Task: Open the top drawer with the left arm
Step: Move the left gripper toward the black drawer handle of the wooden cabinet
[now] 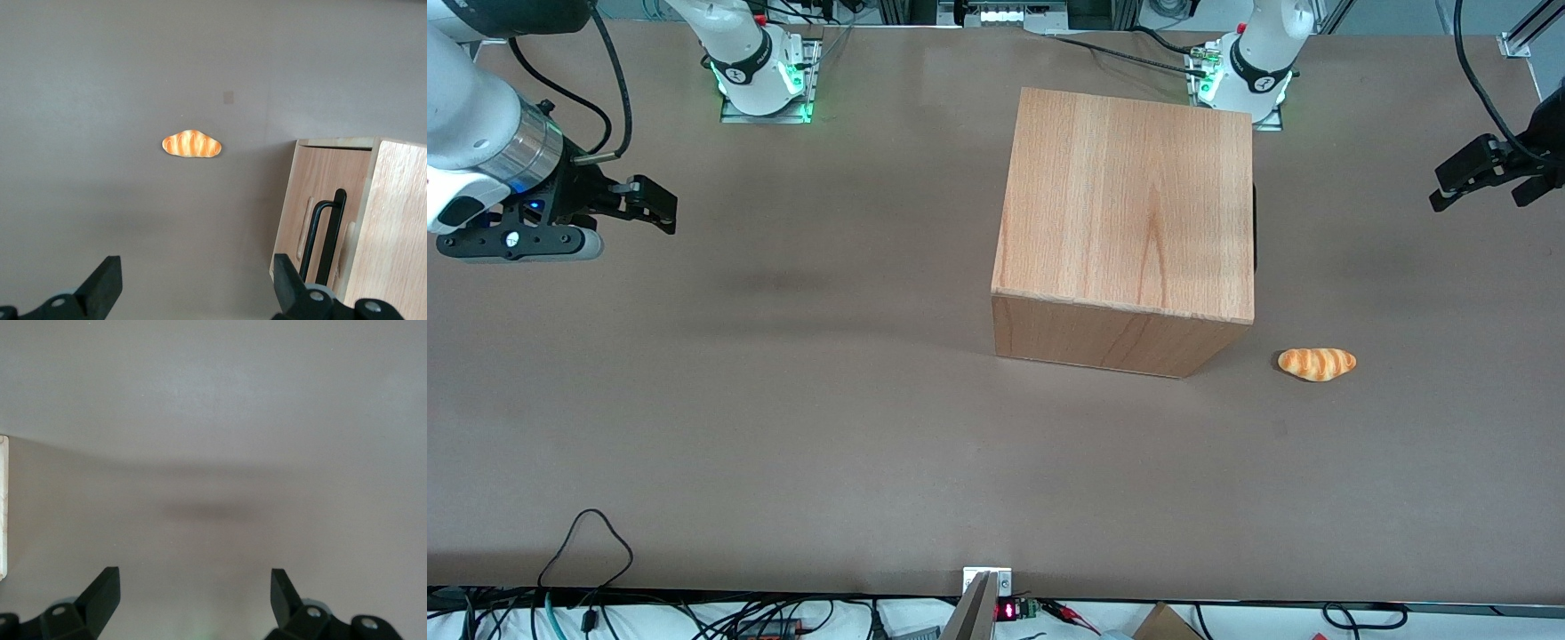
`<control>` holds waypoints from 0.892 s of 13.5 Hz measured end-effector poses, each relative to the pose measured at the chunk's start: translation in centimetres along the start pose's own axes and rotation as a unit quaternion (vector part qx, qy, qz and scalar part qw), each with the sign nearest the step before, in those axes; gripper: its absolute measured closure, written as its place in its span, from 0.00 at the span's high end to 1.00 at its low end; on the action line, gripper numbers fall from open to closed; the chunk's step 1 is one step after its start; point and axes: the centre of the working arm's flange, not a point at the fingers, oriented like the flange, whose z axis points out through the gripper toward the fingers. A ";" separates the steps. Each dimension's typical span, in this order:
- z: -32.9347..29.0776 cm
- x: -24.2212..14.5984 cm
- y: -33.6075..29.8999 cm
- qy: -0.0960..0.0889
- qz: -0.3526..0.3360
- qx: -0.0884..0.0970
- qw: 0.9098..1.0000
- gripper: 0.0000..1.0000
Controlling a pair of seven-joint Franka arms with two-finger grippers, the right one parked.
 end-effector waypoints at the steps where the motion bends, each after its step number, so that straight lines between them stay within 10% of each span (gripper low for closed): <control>1: 0.5 0.0 0.0 -0.009 0.000 0.001 1.000 1.00; 12: 10.9 -0.3 4.7 -0.096 0.027 -0.050 0.994 1.00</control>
